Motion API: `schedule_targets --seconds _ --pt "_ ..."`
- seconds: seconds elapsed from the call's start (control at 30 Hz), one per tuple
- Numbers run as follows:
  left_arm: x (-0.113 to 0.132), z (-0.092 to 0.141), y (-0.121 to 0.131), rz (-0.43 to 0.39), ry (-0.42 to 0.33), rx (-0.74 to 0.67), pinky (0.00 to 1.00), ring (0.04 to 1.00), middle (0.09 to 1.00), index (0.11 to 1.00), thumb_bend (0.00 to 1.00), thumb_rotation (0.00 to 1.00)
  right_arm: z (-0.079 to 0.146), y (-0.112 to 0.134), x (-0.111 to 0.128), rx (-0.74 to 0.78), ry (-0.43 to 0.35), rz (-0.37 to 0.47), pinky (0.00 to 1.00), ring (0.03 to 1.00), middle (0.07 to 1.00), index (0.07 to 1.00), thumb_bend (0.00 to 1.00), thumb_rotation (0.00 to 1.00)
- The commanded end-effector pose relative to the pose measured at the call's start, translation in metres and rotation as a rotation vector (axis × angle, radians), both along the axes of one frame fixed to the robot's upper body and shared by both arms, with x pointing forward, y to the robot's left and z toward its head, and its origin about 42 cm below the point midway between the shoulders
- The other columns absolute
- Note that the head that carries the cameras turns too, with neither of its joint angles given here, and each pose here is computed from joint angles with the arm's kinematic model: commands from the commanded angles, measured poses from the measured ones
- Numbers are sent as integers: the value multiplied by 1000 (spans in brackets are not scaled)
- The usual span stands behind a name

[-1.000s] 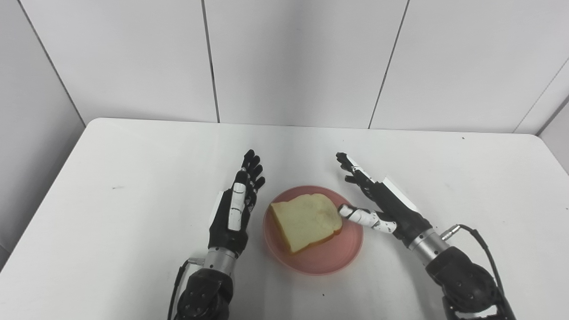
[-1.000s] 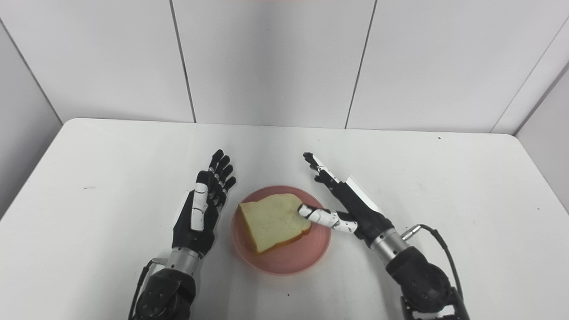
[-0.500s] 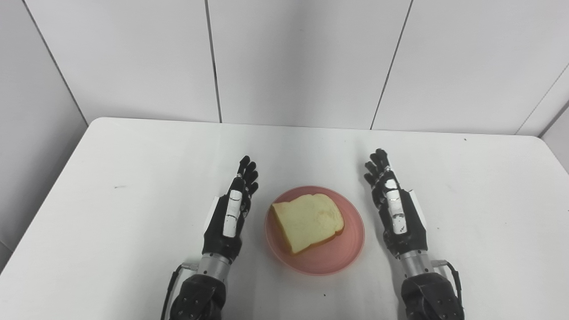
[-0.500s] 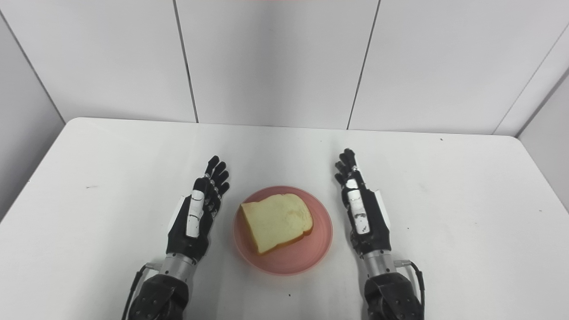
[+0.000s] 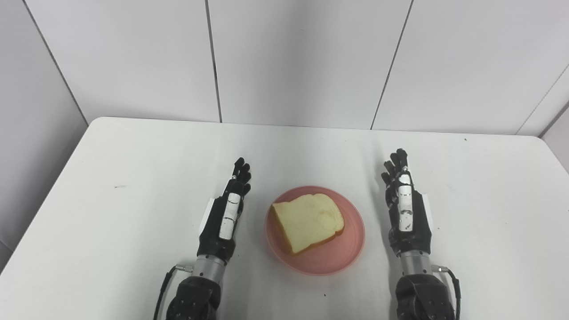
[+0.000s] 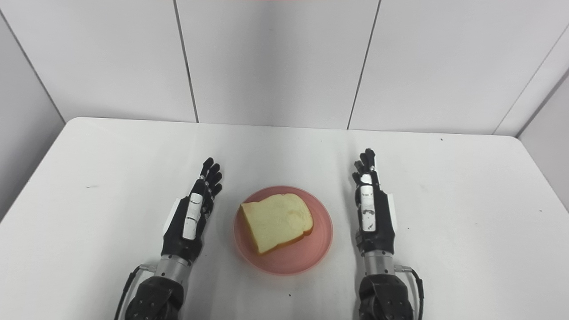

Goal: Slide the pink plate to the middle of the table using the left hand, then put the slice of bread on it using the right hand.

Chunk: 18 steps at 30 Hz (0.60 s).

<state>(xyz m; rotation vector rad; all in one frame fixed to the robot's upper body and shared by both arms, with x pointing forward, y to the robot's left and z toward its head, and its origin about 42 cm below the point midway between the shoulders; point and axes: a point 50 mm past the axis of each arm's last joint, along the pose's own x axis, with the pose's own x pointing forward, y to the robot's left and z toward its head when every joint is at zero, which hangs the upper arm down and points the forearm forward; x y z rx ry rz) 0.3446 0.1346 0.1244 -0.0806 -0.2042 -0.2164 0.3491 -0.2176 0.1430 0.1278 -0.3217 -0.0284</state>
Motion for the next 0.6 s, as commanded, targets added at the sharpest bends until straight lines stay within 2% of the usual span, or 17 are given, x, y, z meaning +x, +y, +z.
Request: schedule_targets --seconds 0.0,0.2,0.57 --pt "2 15 -4 5 -73 -10 1000 1000 1000 1000 672 1000 9 5 -1 9 -48 1 1000 1000 1000 1000 633 944" --pt "5 16 -5 26 -60 -24 1000 1000 1000 1000 678 1000 1 6 -8 30 -46 14 1000 1000 1000 1000 635 881" --pt "8 18 -7 64 -68 -40 1000 1000 1000 1000 654 1000 -3 4 -13 -3 8 71 1000 1000 1000 1000 614 862"
